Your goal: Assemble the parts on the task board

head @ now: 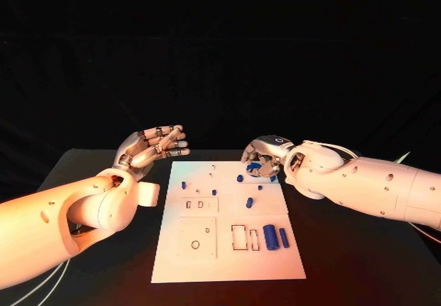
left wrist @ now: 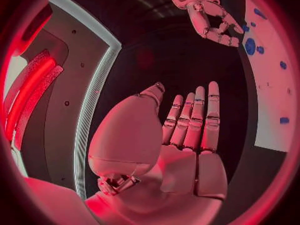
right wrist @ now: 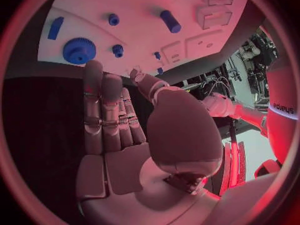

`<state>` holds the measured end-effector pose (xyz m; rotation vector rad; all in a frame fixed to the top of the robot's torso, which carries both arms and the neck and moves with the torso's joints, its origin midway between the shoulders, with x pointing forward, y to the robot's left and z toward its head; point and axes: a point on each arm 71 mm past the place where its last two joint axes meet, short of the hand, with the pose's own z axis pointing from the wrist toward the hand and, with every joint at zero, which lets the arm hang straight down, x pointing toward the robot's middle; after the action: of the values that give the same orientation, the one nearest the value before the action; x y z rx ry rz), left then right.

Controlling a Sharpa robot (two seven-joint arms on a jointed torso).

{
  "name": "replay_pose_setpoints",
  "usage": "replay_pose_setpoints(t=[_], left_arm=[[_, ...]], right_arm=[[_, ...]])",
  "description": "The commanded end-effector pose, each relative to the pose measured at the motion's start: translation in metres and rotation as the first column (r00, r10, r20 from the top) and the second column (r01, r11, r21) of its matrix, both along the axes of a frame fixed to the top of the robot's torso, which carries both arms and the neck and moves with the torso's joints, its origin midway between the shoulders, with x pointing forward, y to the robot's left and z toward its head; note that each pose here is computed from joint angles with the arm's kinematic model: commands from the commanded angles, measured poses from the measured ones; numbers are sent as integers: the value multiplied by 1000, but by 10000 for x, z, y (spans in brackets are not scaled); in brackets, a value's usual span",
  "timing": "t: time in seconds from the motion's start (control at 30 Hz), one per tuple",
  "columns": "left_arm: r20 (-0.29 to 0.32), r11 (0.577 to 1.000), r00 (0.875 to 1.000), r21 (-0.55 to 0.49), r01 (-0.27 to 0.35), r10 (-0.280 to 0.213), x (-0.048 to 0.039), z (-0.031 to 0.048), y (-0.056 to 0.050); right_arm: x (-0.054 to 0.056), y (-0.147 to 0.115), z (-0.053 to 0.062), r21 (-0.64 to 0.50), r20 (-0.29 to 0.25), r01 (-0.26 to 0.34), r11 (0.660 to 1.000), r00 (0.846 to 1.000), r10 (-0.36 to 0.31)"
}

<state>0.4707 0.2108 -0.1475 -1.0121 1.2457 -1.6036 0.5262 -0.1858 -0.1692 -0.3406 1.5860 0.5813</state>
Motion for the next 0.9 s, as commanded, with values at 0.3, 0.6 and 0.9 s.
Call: replay_pose_setpoints(t=[0.3, 0.6, 0.9], left_arm=[[14, 1000, 1000, -13, 27, -27, -49, 105, -38], [18, 999, 999, -17, 32, -31, -63, 145, -35], [19, 999, 999, -17, 32, -32, -62, 155, -28]], right_arm=[[71, 79, -44, -69, -22, 9, 998, 1000, -11], [109, 69, -72, -99, -34, 24, 995, 999, -28], [123, 55, -104, -126, -56, 31, 992, 998, -38]])
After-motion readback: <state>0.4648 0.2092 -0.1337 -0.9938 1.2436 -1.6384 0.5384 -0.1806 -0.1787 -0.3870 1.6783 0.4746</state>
